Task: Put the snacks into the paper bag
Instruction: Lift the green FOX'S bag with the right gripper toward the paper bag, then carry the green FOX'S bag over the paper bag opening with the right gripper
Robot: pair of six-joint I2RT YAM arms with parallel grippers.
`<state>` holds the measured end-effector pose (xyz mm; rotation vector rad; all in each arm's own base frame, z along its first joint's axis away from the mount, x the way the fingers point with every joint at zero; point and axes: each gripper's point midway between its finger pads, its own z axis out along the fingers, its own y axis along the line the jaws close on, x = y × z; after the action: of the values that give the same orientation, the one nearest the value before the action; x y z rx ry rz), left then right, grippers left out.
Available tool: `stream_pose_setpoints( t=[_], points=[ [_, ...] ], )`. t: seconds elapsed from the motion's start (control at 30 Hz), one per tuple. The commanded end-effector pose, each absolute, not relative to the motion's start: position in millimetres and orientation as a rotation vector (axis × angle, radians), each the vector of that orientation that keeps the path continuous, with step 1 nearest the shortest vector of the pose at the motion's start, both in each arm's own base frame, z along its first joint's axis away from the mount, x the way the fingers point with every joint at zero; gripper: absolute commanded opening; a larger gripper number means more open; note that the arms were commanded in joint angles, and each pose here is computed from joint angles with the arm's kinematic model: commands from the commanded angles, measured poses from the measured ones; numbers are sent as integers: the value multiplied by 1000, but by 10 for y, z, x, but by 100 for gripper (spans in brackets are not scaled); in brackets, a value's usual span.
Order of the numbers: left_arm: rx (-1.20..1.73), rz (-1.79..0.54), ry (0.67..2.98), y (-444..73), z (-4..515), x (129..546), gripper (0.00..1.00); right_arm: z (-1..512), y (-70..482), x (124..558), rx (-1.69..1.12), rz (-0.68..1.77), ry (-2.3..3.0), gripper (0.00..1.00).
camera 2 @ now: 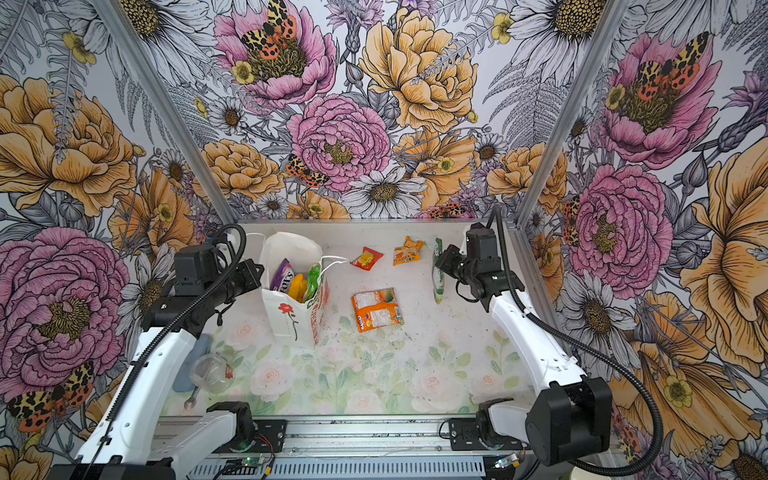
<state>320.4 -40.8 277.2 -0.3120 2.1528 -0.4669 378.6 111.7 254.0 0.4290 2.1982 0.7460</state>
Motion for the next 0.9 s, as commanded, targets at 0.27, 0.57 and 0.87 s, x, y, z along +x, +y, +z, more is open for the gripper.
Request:
stream_pose_setpoints(
  t=[0.27, 0.57, 0.87],
  points=[
    [-216, -571, 2071, -589, 2989, 3203, 6, 3586, 1693, 3956, 244, 850, 1999, 0],
    [-165, -623, 2061, -707, 3038, 3180, 6, 4185, 2250, 4008, 94, 921, 1902, 0],
    [-121, -679, 2044, -803, 3098, 3154, 5, 4670, 3033, 3876, -80, 1052, 1823, 0]
  ],
)
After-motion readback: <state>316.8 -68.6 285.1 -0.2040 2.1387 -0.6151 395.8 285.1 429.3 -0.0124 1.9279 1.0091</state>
